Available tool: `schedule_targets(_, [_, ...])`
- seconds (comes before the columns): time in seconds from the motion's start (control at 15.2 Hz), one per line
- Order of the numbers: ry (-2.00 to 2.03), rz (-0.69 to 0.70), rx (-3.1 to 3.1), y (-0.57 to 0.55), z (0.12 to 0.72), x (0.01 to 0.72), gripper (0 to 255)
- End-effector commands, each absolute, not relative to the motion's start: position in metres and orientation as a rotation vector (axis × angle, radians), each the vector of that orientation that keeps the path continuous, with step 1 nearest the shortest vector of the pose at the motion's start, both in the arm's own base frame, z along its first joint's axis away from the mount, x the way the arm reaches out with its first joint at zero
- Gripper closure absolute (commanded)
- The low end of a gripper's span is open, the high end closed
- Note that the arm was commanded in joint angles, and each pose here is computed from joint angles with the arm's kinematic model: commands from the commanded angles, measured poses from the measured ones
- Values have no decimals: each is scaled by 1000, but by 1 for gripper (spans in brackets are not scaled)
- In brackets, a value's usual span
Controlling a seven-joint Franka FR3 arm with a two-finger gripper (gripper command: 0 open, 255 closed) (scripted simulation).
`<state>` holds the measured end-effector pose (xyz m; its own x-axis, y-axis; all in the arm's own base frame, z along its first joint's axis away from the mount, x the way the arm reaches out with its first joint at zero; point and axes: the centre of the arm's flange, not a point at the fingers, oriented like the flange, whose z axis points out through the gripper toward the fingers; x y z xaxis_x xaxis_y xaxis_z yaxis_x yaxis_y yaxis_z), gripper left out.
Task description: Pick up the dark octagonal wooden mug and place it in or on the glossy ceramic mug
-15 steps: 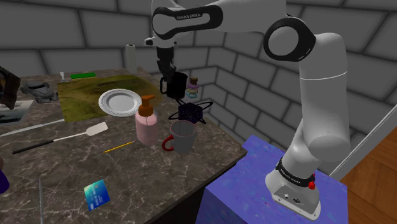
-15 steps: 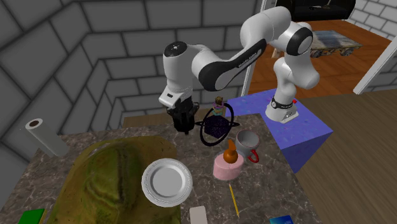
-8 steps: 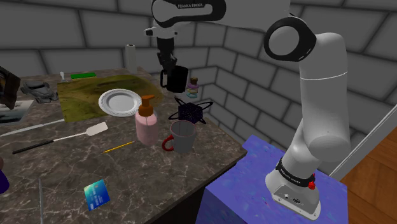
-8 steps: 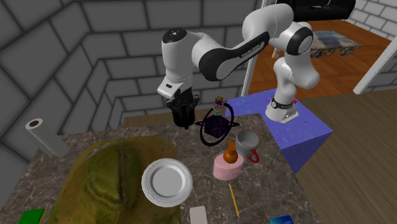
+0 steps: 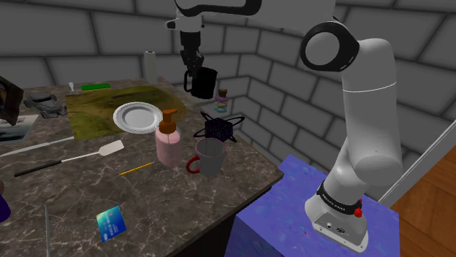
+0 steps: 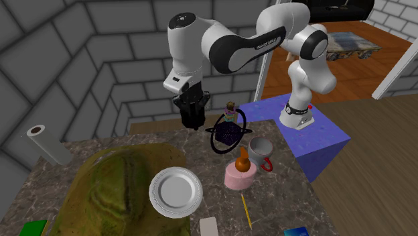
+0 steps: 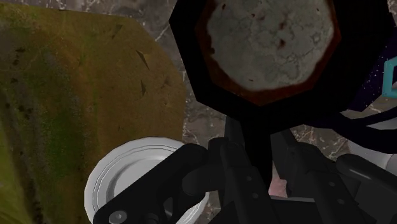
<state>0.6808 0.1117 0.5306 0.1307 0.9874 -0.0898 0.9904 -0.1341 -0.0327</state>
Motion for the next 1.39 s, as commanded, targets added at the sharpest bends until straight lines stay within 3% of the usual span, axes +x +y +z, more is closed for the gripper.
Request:
schedule_targets(0.0, [2044,-137,2336,120,537,671,255])
schedule_targets(1.32, [2044,-137,2336,282,569,465,255])
